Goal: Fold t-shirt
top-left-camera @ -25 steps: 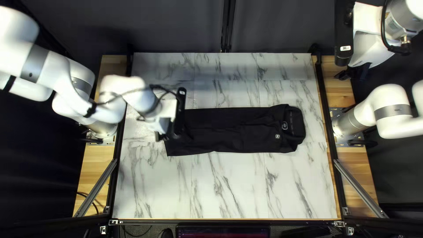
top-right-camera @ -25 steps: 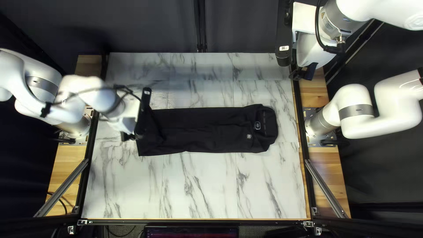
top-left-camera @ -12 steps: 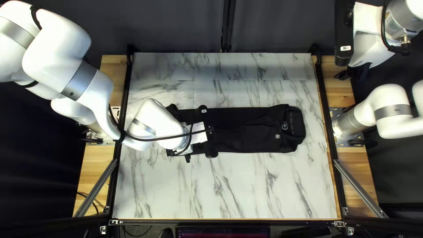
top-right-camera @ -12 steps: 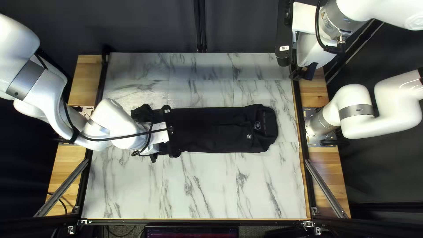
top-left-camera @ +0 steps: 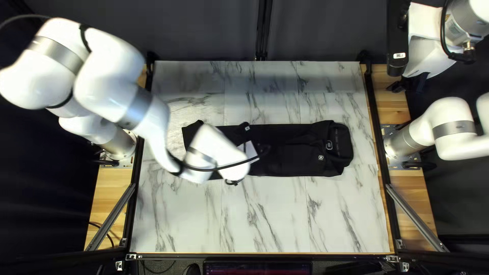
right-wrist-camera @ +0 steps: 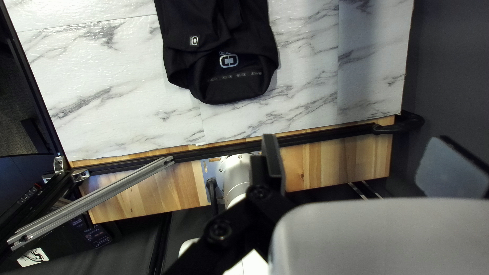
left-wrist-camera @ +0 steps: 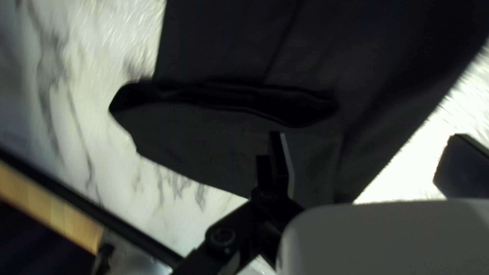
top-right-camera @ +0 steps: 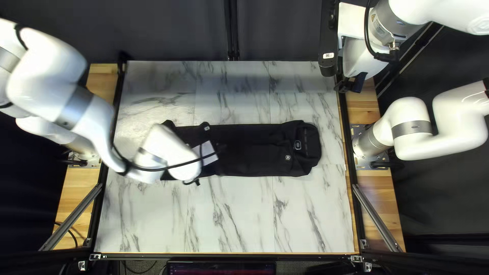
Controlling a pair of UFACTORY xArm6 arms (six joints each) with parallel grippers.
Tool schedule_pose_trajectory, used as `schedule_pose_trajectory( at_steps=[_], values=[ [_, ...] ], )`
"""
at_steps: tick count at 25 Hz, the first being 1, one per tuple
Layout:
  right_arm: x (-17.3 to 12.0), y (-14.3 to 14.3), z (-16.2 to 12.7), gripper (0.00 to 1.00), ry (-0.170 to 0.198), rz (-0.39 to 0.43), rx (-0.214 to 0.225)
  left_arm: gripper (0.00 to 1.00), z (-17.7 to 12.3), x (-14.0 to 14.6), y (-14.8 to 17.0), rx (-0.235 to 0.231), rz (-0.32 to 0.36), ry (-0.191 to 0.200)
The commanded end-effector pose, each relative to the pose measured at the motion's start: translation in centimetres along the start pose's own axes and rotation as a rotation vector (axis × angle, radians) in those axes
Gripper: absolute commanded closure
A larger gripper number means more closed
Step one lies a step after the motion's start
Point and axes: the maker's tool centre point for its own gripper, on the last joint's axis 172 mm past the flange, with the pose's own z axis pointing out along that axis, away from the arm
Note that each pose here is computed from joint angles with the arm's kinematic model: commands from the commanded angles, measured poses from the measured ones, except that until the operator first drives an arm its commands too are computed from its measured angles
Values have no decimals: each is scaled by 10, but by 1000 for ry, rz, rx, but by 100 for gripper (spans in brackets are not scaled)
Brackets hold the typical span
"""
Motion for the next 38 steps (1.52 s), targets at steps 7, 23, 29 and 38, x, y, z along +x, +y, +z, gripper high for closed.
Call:
schedule_pose_trajectory(
  at_steps=[7,23,29,38],
  values=[
    [0,0,0,0,0,0,0,0,19,1,9,-20,-81,-18],
    [0,0,0,0,0,0,0,100,36,1,1,-39,-148,-40],
    [0,0,0,0,0,0,0,100,24,-4,1,-30,-153,-31],
    [0,0,0,0,0,0,0,100,-16,-15,13,-4,-121,34]
  ],
)
